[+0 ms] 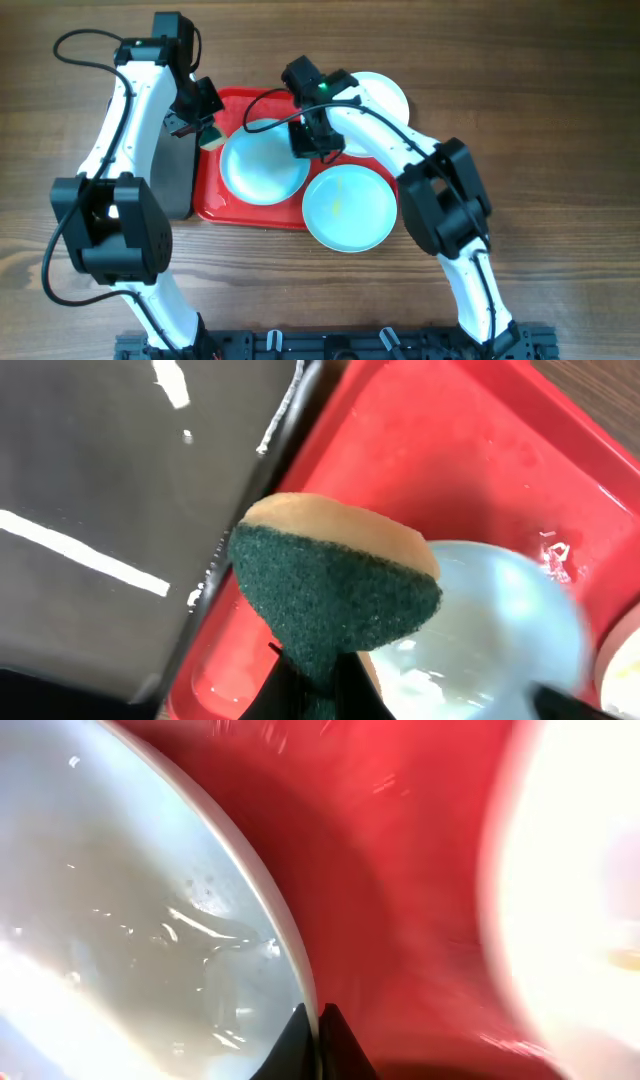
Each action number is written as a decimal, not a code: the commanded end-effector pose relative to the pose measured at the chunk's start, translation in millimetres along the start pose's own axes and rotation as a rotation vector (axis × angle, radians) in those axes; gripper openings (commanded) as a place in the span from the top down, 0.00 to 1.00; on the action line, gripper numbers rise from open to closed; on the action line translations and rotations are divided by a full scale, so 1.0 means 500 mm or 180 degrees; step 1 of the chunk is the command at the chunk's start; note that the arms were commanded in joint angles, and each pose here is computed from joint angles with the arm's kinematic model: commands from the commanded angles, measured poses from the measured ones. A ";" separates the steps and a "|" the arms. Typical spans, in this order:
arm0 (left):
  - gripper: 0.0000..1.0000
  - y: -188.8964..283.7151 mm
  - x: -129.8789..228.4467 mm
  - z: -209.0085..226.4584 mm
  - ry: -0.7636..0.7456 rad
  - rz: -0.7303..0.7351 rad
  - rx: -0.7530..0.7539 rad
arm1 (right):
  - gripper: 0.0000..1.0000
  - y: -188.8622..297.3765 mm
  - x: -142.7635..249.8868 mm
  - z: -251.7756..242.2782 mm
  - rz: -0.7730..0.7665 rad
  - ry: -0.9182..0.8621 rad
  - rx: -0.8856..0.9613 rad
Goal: Clean dirty plates on tray and stack at the side
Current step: 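Lift the cleaned plate off the red tray with the right gripper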
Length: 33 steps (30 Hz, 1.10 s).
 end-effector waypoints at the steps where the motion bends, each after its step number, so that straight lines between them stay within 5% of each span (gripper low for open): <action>1: 0.96 0.022 -0.042 0.036 0.0120 -0.0133 -0.0003 | 0.96 0.119 -0.042 -0.057 -0.0564 0.0005 0.0630; 8: 0.96 0.024 -0.068 0.107 0.0411 -0.0079 -0.0085 | 0.96 0.188 -0.053 -0.078 -0.0985 0.0167 0.1590; 21: 0.96 0.027 -0.078 0.165 0.0637 0.0000 -0.0162 | 0.96 0.333 -0.038 0.036 -0.2048 0.0727 0.3362; 33: 0.96 0.027 -0.078 0.165 0.0638 0.0002 -0.0163 | 0.96 0.395 -0.006 0.125 -0.2595 0.0897 0.3828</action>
Point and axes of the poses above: each gripper's point midway between its finger pads, its own y axis back along the fingers, its own z axis along the line the jaws close on, x = y × z, the point moved 1 cm from there along y, back along the fingers, and after that the axes turned 9 degrees about y, right-handed, at the moved point
